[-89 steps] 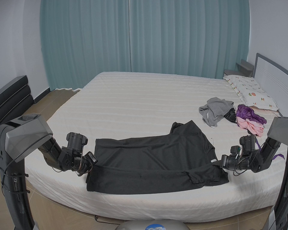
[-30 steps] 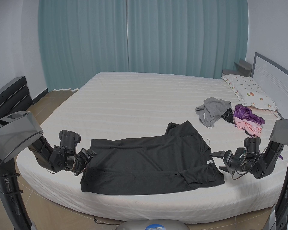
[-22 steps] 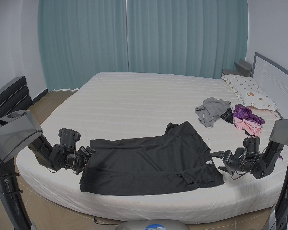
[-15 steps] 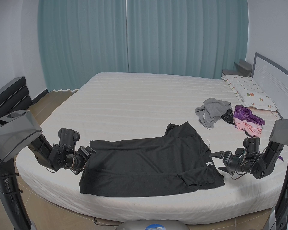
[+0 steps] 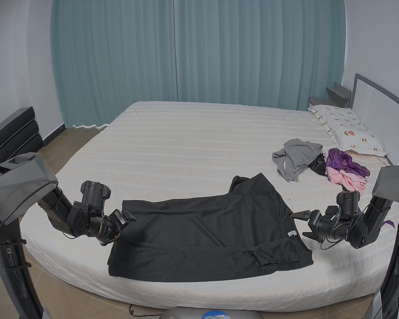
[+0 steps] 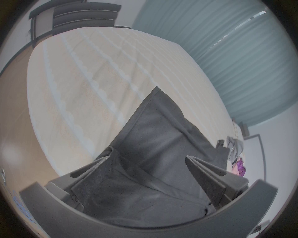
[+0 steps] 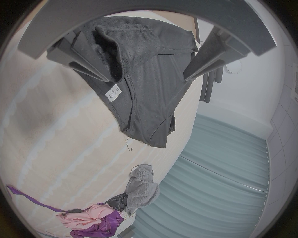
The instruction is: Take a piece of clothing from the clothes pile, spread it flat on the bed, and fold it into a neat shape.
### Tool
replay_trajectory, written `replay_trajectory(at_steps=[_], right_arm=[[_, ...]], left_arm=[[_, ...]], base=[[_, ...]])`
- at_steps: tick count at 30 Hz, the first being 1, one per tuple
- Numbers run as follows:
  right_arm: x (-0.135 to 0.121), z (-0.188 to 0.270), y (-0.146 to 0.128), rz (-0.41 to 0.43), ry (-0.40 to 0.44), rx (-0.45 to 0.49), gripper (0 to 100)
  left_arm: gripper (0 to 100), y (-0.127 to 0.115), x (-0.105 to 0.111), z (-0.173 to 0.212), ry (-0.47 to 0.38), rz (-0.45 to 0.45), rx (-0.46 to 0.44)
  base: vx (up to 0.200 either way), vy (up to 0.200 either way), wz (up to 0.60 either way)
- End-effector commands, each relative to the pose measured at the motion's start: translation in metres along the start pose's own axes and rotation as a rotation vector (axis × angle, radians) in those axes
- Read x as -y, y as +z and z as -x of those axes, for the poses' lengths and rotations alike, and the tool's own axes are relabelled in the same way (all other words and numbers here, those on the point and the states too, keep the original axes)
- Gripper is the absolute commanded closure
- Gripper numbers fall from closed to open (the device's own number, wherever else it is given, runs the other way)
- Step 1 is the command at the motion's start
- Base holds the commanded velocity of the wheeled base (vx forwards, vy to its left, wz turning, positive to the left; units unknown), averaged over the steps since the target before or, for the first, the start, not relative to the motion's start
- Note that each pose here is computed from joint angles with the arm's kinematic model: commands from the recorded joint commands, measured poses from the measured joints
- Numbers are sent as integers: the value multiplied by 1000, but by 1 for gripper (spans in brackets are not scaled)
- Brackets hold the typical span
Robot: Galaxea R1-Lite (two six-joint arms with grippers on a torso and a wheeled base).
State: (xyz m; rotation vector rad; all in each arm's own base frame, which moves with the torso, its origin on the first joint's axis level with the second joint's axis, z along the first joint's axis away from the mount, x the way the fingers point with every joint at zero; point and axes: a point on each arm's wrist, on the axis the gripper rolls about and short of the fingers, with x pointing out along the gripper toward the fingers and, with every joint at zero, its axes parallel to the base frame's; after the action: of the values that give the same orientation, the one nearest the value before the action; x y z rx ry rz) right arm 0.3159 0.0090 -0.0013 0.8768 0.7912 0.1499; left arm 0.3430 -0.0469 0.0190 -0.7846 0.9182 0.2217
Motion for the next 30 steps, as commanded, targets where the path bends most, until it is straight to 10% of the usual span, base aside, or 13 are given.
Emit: replay_trajectory(at_steps=[1, 24, 25, 30], right_arm=[[0, -1, -2, 0, -2, -8, 0], [2, -1, -2, 1, -1, -11, 0], [2, -1, -2, 1, -1, -11, 0], [2, -1, -2, 4, -4, -9, 0]], left_arm=[[0, -6, -9, -4, 33, -43, -28], [0, -5, -17, -35, 115, -100, -14], [100, -5, -18, -36, 122, -99, -10], [100, -6, -20, -30, 130, -91, -11]], base=[[0, 0, 0], [0, 0, 0], [0, 0, 0], [0, 0, 0]])
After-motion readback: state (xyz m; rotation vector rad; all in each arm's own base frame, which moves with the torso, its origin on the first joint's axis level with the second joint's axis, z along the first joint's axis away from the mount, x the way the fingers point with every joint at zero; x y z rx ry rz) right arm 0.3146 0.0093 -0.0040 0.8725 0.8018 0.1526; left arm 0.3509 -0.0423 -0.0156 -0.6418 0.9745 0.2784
